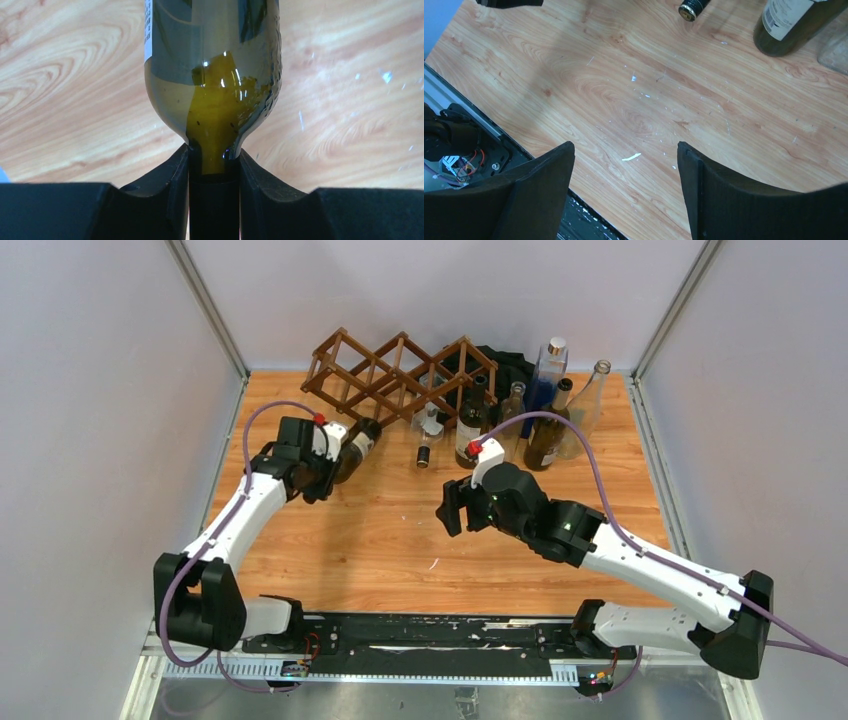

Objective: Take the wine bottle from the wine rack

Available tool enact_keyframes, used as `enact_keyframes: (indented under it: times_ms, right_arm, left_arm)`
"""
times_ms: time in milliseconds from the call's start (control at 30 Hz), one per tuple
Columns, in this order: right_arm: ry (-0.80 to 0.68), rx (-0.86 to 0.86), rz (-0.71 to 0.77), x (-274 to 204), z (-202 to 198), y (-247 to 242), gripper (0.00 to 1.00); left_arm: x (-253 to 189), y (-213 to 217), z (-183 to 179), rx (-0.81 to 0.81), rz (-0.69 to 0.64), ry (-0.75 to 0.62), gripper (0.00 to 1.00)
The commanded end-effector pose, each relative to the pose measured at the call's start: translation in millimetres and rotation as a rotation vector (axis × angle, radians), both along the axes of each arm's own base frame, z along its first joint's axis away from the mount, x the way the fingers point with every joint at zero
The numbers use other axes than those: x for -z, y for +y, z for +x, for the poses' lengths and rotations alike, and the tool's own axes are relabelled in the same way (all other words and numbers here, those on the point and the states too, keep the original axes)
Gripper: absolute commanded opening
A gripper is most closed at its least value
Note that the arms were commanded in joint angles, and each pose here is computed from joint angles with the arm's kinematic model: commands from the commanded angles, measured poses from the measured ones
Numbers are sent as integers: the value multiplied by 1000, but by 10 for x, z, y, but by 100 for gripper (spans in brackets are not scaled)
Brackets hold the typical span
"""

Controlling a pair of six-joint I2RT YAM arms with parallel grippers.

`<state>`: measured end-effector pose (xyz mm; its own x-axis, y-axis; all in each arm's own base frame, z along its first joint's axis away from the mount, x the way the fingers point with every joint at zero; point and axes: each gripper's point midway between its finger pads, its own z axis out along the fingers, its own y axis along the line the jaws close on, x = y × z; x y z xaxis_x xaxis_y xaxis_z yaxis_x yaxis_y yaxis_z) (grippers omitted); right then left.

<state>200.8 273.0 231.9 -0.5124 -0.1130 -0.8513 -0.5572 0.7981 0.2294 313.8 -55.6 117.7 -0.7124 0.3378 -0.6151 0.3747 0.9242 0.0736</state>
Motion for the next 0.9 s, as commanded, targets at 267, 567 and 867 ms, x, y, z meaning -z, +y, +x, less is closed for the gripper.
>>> enact_keyframes:
  times_ms: [267,567,867]
  right_arm:
    - [-92,-168,48,-251,-47,234,78]
    - [-214,-432,41,-588,-29,421,89]
    - [-257,-703,-4,-740,-91,817,95]
  left_arm:
    - [-906,8,-103,347,161,-170,0]
    - [-1062,-116,-648,709,211,-170,0]
    - [-1164,-194,-999,1010,346,-285,0]
